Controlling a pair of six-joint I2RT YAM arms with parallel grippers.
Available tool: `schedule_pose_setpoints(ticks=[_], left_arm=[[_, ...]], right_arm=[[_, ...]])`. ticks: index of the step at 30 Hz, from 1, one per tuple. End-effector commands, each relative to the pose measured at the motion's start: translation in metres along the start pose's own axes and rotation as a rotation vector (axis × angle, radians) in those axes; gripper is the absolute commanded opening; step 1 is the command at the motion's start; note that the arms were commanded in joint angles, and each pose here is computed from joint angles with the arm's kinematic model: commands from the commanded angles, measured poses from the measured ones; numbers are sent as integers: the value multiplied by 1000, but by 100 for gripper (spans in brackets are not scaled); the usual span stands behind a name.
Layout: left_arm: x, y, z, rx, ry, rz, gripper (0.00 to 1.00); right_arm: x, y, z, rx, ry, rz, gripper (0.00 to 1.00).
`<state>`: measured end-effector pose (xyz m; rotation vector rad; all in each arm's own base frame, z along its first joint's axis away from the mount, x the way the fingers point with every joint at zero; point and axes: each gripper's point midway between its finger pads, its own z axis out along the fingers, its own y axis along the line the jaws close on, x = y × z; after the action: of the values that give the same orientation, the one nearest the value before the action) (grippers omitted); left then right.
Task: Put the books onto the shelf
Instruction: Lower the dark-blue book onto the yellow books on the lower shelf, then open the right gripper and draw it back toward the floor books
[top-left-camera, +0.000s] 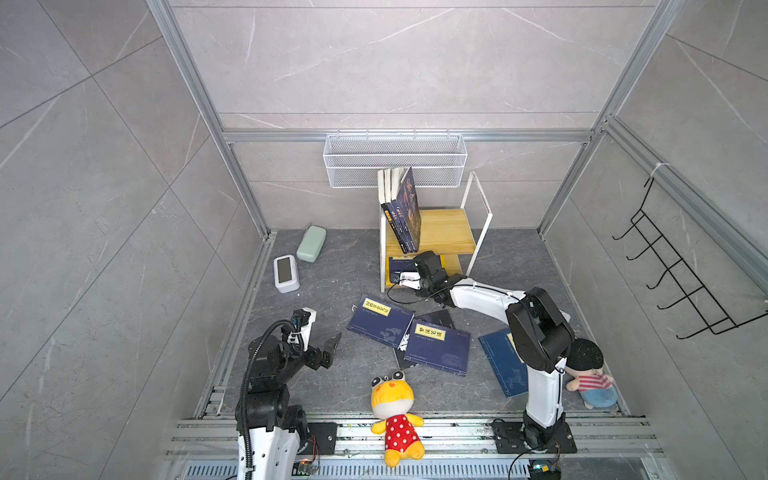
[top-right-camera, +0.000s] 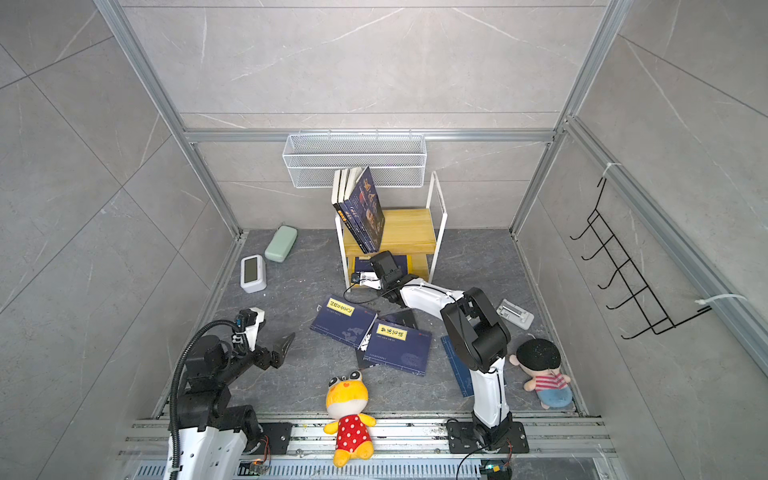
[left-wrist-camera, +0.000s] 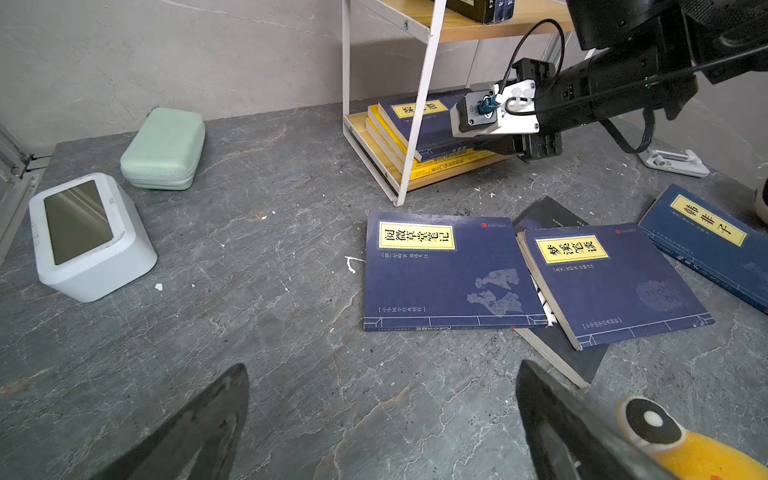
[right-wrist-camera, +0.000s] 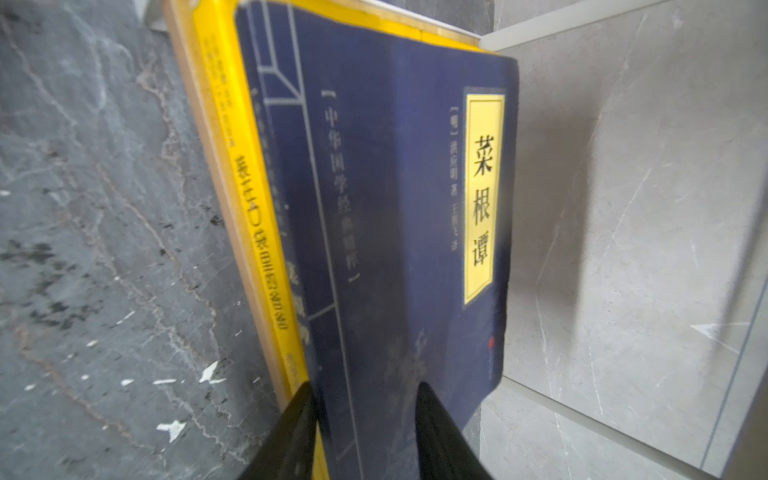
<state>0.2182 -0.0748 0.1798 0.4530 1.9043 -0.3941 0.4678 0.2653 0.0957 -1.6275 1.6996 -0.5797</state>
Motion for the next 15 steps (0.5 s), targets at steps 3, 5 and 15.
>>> schedule_pose_setpoints(ticks=[3,5,15], left_arm=[[-14,-4,-2,21,-46,21,100],[-14,-5,-2,28,-49,20,100],[-13,-3,-3,16,-48,16,100]], right_arm=[[0,-8,9,22,11,32,41],[2,-12,10,36,24,42,41],[5,-15,1,28,33,12,46]])
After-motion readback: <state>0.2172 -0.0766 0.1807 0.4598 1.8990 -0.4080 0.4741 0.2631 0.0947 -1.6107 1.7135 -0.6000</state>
